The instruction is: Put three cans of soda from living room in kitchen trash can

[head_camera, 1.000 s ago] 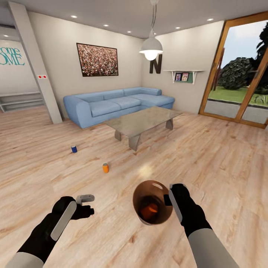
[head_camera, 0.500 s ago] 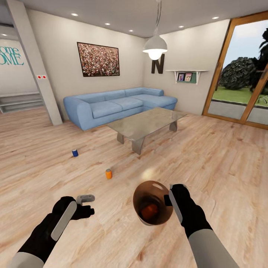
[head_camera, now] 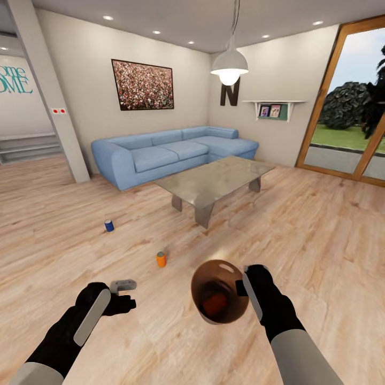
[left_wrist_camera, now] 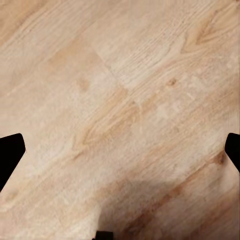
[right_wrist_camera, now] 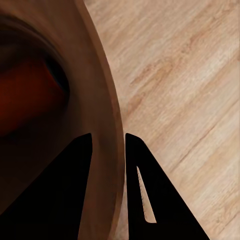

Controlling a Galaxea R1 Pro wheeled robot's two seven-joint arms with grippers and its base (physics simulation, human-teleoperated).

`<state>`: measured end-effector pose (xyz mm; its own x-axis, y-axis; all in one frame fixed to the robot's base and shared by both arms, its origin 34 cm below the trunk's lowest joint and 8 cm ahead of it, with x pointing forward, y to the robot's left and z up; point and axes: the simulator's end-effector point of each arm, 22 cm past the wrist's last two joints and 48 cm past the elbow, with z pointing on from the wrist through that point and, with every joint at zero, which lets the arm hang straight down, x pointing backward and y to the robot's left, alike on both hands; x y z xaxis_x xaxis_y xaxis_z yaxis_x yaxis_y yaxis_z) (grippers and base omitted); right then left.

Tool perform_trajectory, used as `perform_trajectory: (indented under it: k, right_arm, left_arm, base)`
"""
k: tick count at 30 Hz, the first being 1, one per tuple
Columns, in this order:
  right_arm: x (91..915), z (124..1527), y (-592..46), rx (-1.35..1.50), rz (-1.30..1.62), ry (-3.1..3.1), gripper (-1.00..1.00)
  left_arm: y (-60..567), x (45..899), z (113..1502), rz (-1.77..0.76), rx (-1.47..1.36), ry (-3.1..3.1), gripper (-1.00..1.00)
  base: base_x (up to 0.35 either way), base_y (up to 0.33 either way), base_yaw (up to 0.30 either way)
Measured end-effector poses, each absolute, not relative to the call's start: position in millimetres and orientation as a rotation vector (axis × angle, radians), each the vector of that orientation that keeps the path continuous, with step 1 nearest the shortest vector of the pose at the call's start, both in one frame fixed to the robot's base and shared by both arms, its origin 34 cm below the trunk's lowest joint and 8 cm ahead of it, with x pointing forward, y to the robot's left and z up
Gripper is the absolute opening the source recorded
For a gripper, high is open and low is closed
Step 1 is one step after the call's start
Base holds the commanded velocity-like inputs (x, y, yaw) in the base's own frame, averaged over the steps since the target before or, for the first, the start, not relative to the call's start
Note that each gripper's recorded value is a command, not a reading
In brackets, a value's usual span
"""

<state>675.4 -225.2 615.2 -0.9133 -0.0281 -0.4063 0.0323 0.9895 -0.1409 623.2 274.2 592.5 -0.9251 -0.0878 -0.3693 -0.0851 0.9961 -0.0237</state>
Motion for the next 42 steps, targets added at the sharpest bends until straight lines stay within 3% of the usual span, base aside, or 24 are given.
perform_trajectory:
  k: [42]
  right_arm:
    - [675.3, 615.2, -225.6, 0.004, -0.203, 2.715, -1.00]
  left_arm:
    - [274.7, 623.2, 592.6, -0.006, -0.123, 2.759, 1.00]
  base:
    - [0.335, 0.056, 0.000]
